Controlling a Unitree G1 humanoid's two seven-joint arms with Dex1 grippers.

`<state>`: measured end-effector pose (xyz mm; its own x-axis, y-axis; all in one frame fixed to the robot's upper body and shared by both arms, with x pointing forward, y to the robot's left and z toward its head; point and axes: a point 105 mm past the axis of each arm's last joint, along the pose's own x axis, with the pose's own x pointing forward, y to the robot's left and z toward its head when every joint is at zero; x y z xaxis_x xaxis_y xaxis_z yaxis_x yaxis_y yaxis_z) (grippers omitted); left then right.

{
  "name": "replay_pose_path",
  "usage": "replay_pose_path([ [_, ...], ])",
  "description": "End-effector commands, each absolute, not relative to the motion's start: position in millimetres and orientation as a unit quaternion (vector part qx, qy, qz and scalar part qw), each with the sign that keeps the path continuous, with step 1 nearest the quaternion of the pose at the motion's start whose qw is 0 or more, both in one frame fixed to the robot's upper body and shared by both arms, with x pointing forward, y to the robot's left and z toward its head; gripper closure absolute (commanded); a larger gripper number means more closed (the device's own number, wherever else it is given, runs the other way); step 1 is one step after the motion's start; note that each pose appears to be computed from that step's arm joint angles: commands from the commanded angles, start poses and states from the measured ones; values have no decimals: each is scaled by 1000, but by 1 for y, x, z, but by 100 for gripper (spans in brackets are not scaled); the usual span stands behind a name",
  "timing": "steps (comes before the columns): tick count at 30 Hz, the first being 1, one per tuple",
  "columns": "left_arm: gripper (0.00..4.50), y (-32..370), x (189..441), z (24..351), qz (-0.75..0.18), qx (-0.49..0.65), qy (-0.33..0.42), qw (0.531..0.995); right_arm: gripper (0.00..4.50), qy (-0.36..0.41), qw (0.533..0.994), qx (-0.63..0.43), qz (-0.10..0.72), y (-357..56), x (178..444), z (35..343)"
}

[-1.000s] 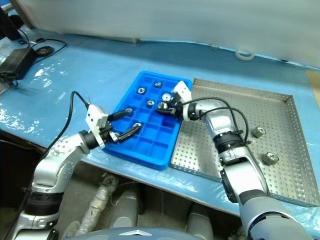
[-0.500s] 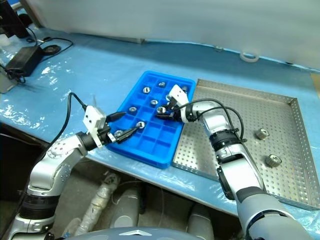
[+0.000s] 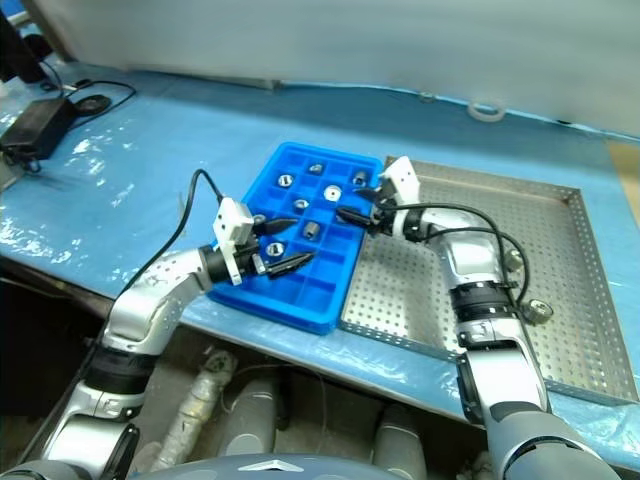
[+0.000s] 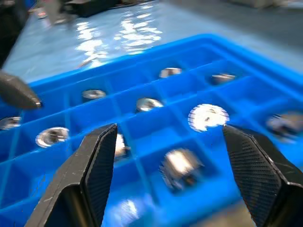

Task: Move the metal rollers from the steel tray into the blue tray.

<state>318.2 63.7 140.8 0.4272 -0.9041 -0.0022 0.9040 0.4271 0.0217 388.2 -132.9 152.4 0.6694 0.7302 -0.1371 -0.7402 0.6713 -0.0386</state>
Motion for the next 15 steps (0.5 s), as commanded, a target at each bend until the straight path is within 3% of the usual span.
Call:
replay_pose_path([
  [1, 0, 41, 322, 149, -585, 11, -25, 810, 81, 28, 942, -49, 331, -172, 379, 170],
  [15, 0, 1, 329, 150, -667, 14, -30, 744, 81, 83, 992, -56, 78, -264, 358, 145],
])
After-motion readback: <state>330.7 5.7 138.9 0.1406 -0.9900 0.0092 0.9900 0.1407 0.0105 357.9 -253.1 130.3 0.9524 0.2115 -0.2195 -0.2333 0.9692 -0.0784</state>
